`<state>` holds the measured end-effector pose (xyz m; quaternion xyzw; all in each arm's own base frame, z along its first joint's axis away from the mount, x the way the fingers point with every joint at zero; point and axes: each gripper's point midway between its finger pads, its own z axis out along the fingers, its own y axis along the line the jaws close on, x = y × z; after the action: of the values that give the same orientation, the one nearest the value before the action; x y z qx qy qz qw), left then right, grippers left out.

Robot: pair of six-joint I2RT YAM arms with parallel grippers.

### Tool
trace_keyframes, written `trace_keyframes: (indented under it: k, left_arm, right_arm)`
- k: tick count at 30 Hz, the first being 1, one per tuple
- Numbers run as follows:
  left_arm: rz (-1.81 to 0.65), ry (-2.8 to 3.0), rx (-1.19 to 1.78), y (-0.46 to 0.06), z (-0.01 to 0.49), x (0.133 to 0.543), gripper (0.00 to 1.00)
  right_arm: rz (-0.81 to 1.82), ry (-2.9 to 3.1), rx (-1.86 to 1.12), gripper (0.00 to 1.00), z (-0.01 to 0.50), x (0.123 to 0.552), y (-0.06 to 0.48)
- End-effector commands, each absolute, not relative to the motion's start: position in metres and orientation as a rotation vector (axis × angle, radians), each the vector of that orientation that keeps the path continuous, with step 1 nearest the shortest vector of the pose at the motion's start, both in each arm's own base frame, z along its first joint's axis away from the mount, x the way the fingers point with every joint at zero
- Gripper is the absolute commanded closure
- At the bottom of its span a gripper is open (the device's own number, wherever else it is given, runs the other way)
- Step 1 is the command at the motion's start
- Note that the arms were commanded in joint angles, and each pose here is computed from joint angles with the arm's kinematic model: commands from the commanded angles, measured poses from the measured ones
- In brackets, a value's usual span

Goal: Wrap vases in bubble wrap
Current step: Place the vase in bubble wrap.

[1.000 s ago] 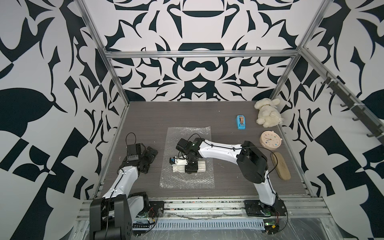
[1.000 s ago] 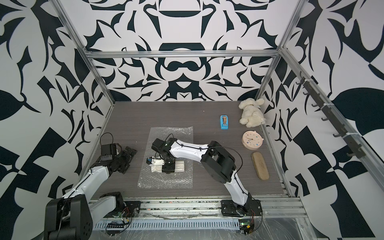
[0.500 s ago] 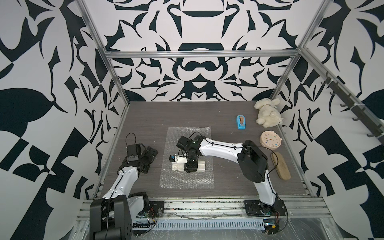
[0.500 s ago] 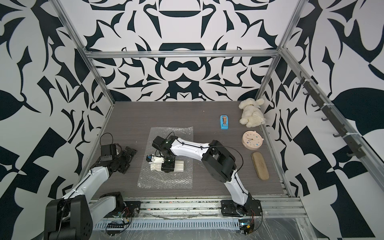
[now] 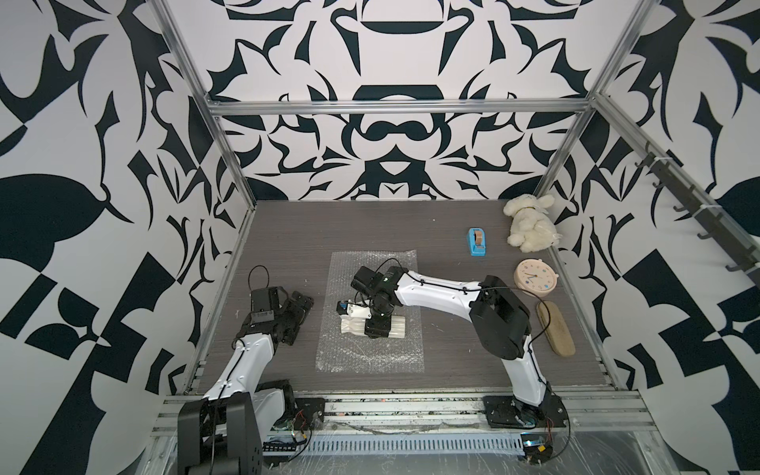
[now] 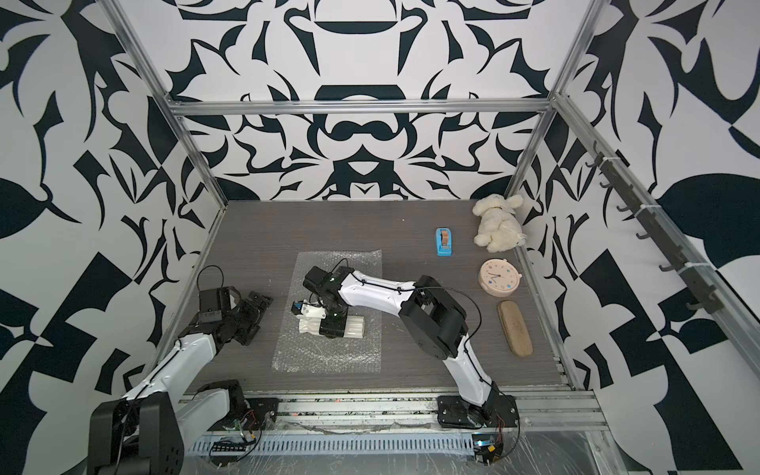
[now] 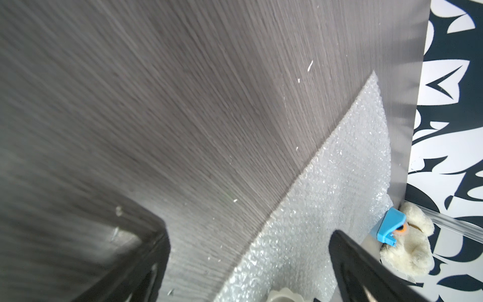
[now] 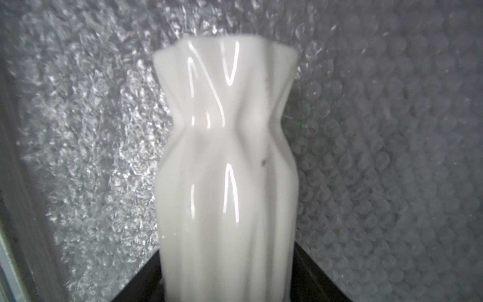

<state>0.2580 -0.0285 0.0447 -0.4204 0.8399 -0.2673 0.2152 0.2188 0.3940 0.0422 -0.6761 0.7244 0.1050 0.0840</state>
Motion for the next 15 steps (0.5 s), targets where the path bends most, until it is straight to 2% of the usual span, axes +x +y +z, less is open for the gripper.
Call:
trace_keyframes:
  k: [1,7,11,15]
  left_arm:
    - [-0.743,2.413,-1.188,-0.034,0.031,0.243,0.00]
    - [-0.746,2.413,-1.180,-0.034,0.033,0.246,0.00]
    - [-0.746,2.411,-1.175,-0.034,0.036,0.247,0.01]
    - [-0.789,2.430,-1.174,-0.042,0.032,0.247,0.00]
  right_arm:
    - [0.345,2.084,-2.025,0.29,0.068,0.215,0.400]
    - [0.305,2.092,-2.046,0.24,0.063,0.212,0.398]
    - [0.303,2.048,-1.987,0.16,0.085,0.218,0.401]
    - [0.284,2.011,-1.956,0.13,0.105,0.221,0.399]
